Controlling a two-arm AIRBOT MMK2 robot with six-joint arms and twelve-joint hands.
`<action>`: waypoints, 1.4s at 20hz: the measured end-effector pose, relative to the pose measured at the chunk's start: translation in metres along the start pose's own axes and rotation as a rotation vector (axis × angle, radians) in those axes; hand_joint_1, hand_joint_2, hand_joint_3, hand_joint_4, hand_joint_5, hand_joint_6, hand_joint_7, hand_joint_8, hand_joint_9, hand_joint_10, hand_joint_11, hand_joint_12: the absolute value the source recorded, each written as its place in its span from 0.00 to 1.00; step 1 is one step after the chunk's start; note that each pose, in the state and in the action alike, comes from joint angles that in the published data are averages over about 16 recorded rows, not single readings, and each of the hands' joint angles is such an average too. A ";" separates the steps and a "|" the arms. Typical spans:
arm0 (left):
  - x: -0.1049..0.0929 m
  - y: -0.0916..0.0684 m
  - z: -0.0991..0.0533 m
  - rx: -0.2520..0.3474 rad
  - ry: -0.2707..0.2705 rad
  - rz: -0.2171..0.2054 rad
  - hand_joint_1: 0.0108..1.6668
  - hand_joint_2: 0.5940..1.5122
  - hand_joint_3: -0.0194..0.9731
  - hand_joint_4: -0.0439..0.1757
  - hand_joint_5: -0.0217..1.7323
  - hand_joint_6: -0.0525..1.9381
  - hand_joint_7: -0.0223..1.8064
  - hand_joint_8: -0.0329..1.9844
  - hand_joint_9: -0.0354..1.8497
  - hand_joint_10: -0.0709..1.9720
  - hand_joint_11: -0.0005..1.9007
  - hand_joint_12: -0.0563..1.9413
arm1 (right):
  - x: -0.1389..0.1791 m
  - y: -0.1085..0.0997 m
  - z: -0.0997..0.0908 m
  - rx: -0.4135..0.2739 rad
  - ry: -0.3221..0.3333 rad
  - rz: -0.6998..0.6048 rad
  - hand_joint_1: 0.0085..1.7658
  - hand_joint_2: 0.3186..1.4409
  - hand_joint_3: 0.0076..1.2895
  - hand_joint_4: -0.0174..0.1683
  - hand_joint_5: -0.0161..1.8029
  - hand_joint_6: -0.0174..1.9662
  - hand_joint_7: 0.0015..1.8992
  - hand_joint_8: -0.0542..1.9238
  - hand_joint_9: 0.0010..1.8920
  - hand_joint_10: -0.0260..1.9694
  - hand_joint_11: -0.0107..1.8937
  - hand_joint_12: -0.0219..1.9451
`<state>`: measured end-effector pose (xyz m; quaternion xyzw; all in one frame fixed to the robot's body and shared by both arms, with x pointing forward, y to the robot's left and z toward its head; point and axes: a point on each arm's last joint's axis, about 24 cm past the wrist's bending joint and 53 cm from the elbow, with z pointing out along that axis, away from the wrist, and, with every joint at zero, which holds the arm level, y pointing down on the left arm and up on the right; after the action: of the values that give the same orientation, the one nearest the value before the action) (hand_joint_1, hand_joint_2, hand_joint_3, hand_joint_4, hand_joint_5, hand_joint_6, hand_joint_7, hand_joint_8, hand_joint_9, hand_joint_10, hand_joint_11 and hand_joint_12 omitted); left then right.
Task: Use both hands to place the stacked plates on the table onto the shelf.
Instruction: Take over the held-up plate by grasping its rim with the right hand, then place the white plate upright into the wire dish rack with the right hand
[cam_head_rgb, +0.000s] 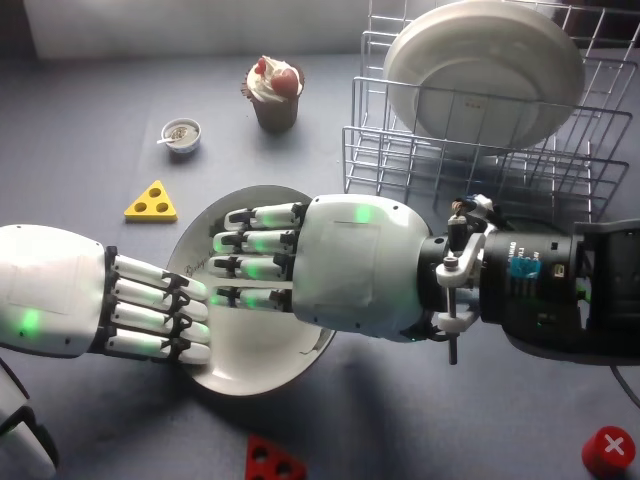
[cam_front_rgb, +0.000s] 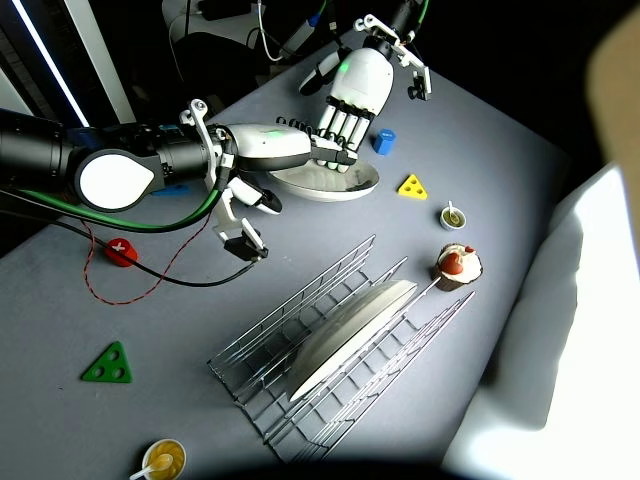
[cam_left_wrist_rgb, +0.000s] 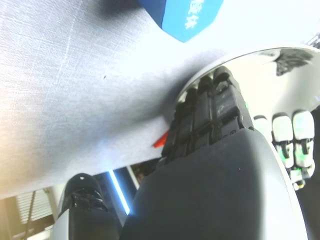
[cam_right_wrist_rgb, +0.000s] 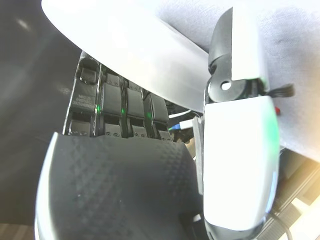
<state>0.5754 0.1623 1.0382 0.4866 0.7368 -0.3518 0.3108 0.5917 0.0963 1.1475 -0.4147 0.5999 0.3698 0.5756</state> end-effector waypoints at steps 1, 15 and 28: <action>0.000 0.000 0.000 -0.001 0.000 -0.001 0.02 0.37 0.04 0.15 0.02 0.01 0.04 0.01 0.06 0.03 0.04 0.02 | -0.001 0.000 0.001 0.000 -0.002 0.000 0.72 0.55 0.00 0.12 0.25 0.02 0.20 0.04 0.22 0.02 0.23 0.08; -0.021 0.005 -0.012 -0.017 -0.083 -0.046 0.04 0.37 0.04 0.17 0.02 0.02 0.05 0.01 0.07 0.04 0.05 0.03 | -0.016 0.001 -0.002 0.015 -0.049 0.066 0.80 0.56 0.00 0.05 0.47 0.28 0.51 0.20 0.53 0.26 0.49 0.51; -0.086 0.018 -0.083 -0.082 -0.328 -0.103 0.04 0.37 0.04 0.20 0.05 0.03 0.07 0.02 0.08 0.04 0.06 0.03 | -0.031 0.005 -0.055 0.089 -0.016 0.179 0.80 0.55 0.00 0.05 0.50 0.35 0.58 0.21 0.63 0.25 0.57 0.51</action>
<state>0.6110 0.1921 1.1495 0.3710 0.7139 -0.4116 0.4281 0.5658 0.0494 1.1818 -0.3305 0.6459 0.3962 0.5627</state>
